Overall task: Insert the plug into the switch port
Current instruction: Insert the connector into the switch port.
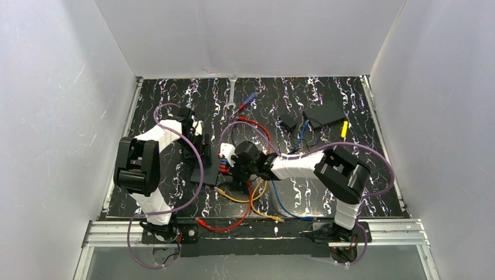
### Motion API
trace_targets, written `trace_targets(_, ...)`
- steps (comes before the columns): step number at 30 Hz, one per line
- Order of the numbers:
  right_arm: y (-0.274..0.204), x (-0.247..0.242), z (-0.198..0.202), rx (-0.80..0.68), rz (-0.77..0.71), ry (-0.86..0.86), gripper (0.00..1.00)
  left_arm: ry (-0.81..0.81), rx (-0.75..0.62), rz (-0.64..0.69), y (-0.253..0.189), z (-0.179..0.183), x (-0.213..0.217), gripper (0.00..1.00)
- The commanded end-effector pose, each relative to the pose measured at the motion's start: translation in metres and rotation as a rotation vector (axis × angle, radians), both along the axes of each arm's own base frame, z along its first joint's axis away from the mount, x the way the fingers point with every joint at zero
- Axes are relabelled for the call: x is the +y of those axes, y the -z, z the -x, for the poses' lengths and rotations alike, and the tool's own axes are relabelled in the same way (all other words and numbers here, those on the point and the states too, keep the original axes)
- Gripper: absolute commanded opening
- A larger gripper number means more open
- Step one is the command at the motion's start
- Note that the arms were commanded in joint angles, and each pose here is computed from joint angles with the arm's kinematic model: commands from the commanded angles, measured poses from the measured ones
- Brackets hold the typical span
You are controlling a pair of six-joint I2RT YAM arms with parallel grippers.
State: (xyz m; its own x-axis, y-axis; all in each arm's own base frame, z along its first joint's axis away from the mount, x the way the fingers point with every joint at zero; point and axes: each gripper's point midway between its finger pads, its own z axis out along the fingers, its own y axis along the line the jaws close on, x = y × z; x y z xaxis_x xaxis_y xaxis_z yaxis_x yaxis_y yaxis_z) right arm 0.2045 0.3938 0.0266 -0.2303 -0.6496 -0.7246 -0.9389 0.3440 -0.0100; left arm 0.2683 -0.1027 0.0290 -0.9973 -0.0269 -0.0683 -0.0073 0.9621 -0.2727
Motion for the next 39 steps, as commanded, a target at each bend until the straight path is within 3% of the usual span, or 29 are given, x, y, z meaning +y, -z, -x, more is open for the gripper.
trace_targets(1,0.0,0.014,-0.007,-0.029,-0.004,-0.022,0.24,0.014,0.087,-0.021,0.011,0.019,-0.001,0.67)
trace_targets(10,-0.002,0.041,-0.005,-0.008,-0.053,-0.085,0.01,0.018,0.097,0.014,0.011,0.02,-0.007,0.67)
trace_targets(30,-0.064,0.092,-0.009,-0.022,-0.269,-0.108,0.01,0.046,0.095,0.056,0.008,0.022,-0.019,0.66)
trace_targets(36,-0.049,0.071,-0.01,-0.02,-0.219,-0.032,0.01,0.013,0.03,-0.096,-0.001,0.008,0.017,0.71)
trace_targets(39,-0.044,0.055,-0.014,-0.039,-0.184,0.021,0.12,-0.063,-0.031,-0.103,-0.016,-0.004,0.036,0.73)
